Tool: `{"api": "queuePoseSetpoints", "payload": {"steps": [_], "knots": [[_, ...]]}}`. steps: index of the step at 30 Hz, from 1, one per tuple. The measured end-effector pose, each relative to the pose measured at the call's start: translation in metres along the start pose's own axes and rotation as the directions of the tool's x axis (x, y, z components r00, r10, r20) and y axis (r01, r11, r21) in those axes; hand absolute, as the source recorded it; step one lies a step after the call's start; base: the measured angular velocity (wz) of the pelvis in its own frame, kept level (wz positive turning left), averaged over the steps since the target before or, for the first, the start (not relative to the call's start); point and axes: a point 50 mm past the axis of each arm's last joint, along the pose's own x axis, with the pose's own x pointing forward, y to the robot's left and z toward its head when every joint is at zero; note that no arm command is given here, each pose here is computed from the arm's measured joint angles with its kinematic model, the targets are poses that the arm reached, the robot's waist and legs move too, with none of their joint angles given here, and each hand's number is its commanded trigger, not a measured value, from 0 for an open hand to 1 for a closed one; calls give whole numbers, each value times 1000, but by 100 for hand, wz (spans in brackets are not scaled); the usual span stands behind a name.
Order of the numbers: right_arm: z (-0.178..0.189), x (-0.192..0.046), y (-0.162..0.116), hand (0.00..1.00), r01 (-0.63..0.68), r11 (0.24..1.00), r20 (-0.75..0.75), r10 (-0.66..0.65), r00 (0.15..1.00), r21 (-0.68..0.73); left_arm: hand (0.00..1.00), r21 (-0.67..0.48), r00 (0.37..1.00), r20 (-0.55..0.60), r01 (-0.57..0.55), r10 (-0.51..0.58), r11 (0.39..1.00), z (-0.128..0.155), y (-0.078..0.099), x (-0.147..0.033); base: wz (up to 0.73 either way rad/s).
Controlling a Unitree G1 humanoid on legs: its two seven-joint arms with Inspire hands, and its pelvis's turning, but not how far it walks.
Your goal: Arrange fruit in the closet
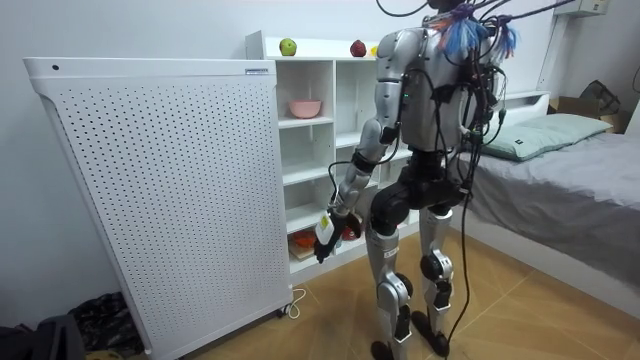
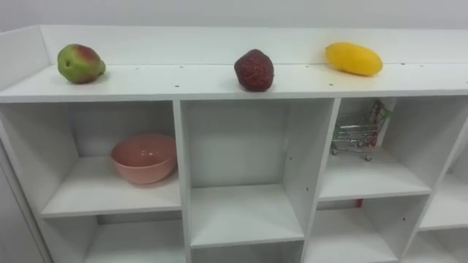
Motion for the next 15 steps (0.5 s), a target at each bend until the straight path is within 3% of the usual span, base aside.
{"api": "queuePoseSetpoints", "payload": {"steps": [8, 15], "knots": [[84, -19, 6, 0, 37, 998, 371, -50, 927, 41, 0, 4, 1000, 14, 1, -1, 1000, 0, -1, 0, -9], [125, -28, 5, 0, 20, 987, 513, -100, 852, 160, 0, 39, 998, 50, 34, -36, 999, 7, -7, -1, 0]]}}
